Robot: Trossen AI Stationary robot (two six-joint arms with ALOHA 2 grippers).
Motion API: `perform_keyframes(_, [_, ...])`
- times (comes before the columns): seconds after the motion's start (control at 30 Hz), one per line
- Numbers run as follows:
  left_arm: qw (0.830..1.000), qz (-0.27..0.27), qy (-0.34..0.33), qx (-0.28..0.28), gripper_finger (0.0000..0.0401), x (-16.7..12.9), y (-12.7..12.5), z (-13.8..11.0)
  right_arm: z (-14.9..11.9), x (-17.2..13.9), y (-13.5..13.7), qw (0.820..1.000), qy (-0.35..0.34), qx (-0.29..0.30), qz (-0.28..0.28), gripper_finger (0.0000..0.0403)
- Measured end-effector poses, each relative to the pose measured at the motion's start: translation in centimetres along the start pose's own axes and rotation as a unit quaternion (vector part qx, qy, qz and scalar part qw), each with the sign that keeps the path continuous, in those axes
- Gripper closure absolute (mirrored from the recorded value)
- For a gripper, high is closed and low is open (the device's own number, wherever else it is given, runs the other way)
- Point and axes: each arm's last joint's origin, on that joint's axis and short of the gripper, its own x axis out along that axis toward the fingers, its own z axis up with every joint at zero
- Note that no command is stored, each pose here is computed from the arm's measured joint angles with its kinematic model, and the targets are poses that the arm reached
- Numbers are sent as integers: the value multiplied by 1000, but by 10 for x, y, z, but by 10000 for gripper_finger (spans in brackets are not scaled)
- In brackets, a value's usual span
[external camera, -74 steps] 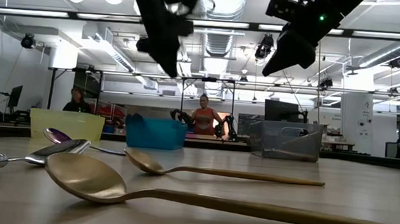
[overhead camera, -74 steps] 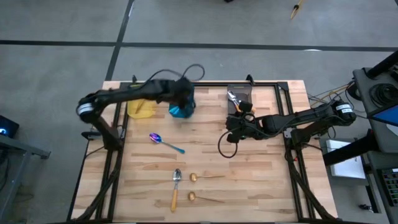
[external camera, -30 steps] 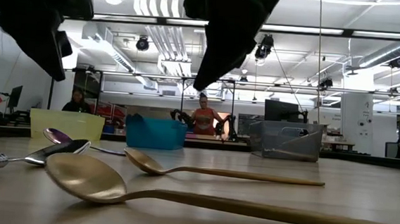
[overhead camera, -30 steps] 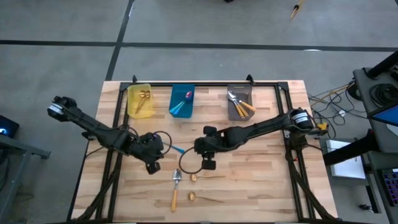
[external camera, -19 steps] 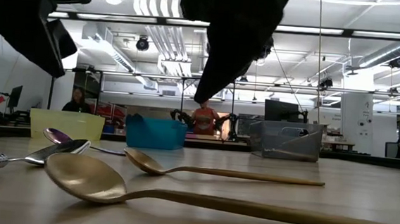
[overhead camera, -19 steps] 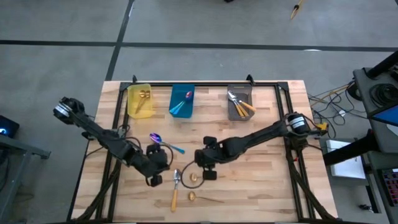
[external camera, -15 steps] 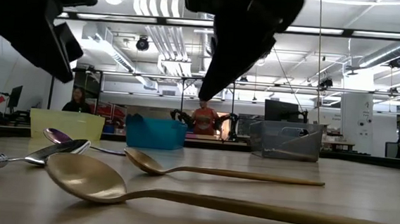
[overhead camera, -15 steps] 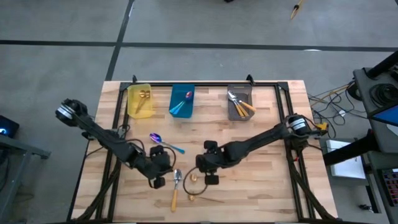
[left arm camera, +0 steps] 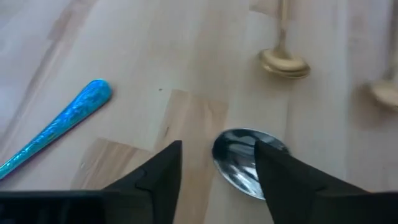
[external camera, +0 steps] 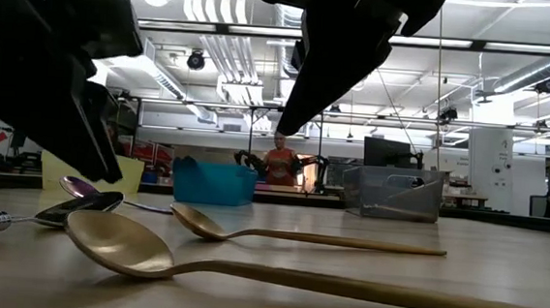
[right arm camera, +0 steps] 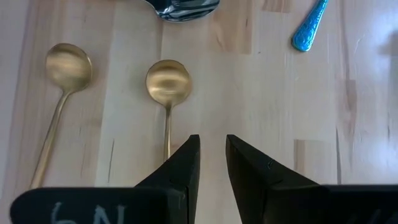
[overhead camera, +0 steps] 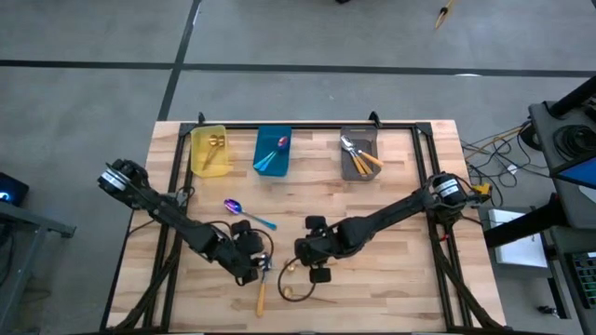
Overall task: Sort silverware by color (type)
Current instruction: Put the yellow spoon into the black bin
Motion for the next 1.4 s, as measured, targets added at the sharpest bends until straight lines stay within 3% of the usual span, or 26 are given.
perform_keyframes(0.2, [1000,-1,-3,7,194,11,-3,-4,0,0,0,1000,-1,-4,-1,335])
perform_keyframes(0.53, [1000,3,8,7,212,21,-5,-10,3,2,1,1000,-18,-2,3,335])
perform_keyframes(0.73, [1000,8,14,2,253,26,-6,-14,4,7,1,1000,-28,-11,4,335])
perform_keyframes(1.13, [999,36,17,-2,392,30,-3,-20,4,11,-3,999,-31,-8,1,335])
perform_keyframes(1.4, [998,68,16,-10,401,22,4,-19,4,12,-3,999,-30,-13,1,335])
